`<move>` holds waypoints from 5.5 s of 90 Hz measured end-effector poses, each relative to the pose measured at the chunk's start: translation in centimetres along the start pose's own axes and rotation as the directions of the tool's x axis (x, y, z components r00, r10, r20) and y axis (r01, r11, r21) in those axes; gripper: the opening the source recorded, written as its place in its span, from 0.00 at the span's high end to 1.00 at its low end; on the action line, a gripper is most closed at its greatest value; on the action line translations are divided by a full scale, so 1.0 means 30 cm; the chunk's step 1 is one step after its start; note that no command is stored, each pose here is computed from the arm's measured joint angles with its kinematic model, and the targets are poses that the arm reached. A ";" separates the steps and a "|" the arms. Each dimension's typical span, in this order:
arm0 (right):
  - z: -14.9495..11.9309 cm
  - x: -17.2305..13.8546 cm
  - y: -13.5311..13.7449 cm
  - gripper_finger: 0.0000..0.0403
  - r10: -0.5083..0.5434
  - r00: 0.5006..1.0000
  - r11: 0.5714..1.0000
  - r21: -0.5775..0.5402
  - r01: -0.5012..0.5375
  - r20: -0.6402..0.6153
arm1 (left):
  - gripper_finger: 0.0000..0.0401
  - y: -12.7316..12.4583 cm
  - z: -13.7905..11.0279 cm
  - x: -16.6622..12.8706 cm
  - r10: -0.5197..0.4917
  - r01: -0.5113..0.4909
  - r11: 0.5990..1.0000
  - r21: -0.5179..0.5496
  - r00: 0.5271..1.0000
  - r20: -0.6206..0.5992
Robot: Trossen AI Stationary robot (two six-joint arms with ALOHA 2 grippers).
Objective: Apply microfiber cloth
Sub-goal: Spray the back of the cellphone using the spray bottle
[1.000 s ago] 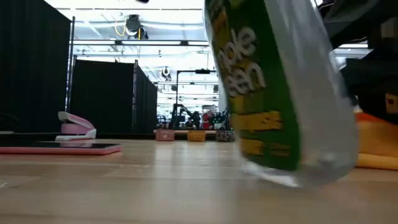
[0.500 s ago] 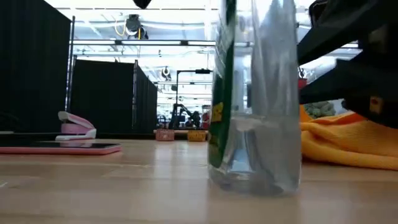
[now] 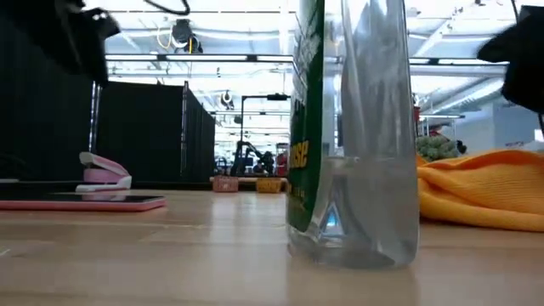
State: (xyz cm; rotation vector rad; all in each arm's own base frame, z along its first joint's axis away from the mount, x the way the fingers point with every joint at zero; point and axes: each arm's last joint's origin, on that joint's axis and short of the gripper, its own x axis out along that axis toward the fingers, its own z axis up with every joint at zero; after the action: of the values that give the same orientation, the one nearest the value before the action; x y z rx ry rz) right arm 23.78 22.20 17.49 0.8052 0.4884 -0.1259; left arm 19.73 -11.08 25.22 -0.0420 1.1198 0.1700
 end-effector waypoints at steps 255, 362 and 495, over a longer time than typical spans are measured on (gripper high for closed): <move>0.455 0.457 -0.380 0.65 -0.130 0.931 0.967 0.162 0.195 -0.341 | 0.44 0.013 -0.073 0.464 -0.190 0.206 0.975 -0.080 0.967 0.172; 0.473 0.473 -0.405 0.65 -0.073 0.929 0.978 0.156 0.138 -0.364 | 0.44 -0.070 0.064 0.560 0.010 -0.092 0.960 0.263 0.955 0.298; 0.687 -0.007 -0.155 0.98 -0.208 0.976 0.954 -0.232 0.190 -0.059 | 0.44 0.046 0.118 -0.035 -0.053 0.142 0.984 -0.105 0.807 0.588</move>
State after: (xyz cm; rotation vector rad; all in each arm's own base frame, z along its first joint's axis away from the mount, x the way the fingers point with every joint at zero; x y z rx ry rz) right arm 29.89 4.16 26.64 0.5389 0.6501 -0.2206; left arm 22.22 -9.43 27.79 -0.1666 0.4802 0.1563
